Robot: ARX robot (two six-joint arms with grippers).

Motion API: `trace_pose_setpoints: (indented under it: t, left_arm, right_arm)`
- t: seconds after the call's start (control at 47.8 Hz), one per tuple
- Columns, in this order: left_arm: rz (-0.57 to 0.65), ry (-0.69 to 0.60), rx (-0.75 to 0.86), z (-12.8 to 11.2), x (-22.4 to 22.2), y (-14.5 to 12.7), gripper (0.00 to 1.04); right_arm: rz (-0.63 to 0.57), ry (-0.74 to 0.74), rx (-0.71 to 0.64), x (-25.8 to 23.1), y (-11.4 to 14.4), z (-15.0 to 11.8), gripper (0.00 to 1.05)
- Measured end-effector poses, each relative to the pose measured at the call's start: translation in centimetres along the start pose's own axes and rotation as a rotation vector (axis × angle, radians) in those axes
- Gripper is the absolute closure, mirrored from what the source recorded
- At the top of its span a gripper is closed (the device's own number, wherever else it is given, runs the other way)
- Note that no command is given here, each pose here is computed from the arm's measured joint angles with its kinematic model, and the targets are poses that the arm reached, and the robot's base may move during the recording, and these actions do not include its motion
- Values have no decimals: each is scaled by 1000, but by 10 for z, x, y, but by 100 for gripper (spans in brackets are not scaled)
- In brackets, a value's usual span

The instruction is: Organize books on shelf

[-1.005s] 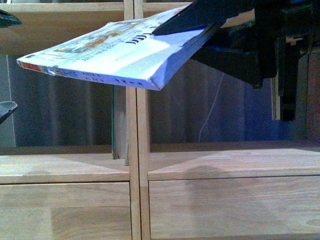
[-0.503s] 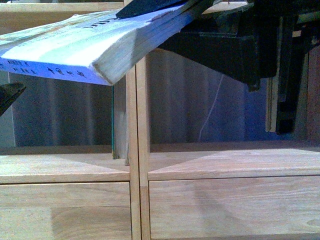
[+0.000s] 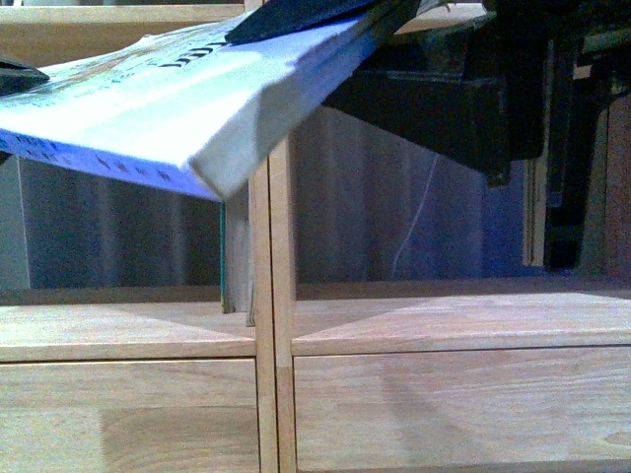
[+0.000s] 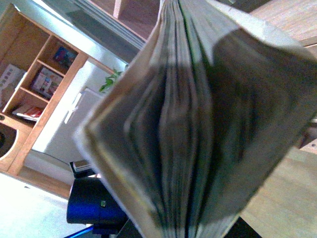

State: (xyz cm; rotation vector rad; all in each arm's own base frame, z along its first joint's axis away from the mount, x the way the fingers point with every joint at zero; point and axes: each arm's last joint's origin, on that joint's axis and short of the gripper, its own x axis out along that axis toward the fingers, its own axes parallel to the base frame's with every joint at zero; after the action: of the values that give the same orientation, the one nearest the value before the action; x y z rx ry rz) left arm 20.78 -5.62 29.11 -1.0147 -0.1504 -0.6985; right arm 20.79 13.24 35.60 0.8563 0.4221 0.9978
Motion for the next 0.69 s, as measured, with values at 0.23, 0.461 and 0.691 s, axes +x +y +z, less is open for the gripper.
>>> trace_pose_setpoints:
  t: [0.23,0.461,0.691]
  left_arm:
    - [-3,-6,-59,1,0,-1,98]
    - [29,-5,-54,0,-1,-2,98]
    - [93,-2,81,14,-2,-11,98]
  right_arm:
    - [-11,0,6,0,-3,-2,97]
    - [-41,-24,2,-1,-5,0,86]
    - [-140,-143,-116,-11,-18,17,52]
